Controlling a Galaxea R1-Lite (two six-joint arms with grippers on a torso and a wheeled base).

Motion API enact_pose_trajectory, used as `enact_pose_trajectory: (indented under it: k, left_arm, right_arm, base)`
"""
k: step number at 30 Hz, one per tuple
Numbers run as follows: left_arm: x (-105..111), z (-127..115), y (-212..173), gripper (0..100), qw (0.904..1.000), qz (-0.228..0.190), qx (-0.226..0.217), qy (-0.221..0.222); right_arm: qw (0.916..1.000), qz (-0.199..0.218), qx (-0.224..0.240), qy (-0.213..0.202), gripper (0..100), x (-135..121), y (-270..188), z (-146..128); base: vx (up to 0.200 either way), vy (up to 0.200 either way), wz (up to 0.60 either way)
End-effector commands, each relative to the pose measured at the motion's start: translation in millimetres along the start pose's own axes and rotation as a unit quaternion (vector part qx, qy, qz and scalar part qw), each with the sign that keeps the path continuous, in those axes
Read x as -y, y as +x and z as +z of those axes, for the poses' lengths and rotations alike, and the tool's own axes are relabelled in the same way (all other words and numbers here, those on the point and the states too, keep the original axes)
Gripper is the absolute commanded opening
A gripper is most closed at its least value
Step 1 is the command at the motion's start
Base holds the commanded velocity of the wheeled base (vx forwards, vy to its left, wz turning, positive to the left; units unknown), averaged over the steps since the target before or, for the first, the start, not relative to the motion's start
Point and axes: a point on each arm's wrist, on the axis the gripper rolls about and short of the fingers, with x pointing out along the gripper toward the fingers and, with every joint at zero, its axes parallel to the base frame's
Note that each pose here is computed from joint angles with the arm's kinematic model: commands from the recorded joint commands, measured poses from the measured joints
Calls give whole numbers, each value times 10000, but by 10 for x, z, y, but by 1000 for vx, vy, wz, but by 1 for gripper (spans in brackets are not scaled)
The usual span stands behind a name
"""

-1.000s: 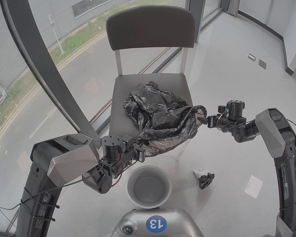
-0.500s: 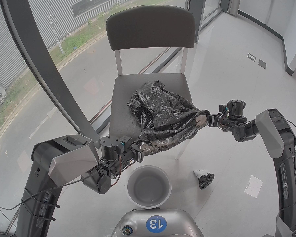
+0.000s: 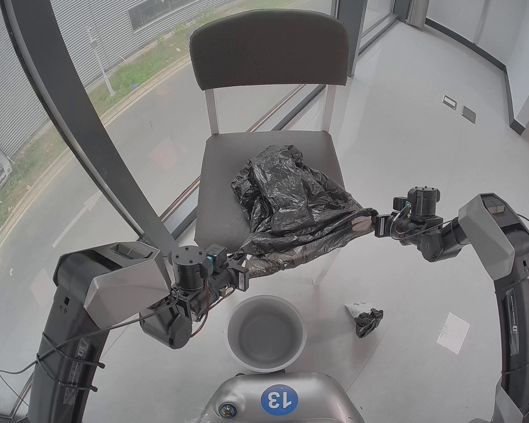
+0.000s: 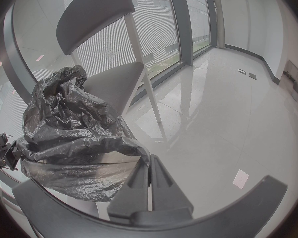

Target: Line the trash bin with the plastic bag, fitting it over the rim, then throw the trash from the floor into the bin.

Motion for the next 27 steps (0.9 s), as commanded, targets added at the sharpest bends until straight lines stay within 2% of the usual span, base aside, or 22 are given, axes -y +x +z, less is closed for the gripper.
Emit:
enact_pose_trajectory:
  k: [1,9,10,16,27]
  left_arm:
    - [-61,-64,-56,0,9999,73,-71,-16]
    - [-133,-97,-5,0,9999,150,-34,-24]
    - [-133,-99,-5,0,9999,150,-41,-25]
    - [-108,-96,24,0,9999,112,-10,-10]
    - [-89,-90,38,0,10000,90,5,-6]
  right_arm:
    - [9997,95,207,-115,0,-173,-190,102]
    - [9995,105,258,-138,0,-180,-186,109]
    - [9995,106,266,-140,100,-180,-185,114]
    - [9992,125,338,-155,100,-191,-150,153]
    - [9997,116,196,-91,100,-141,52,91]
  base:
    - [0,0,0]
    - [0,0,0]
    - [0,0,0]
    - [0,0,0]
    - [0,0,0]
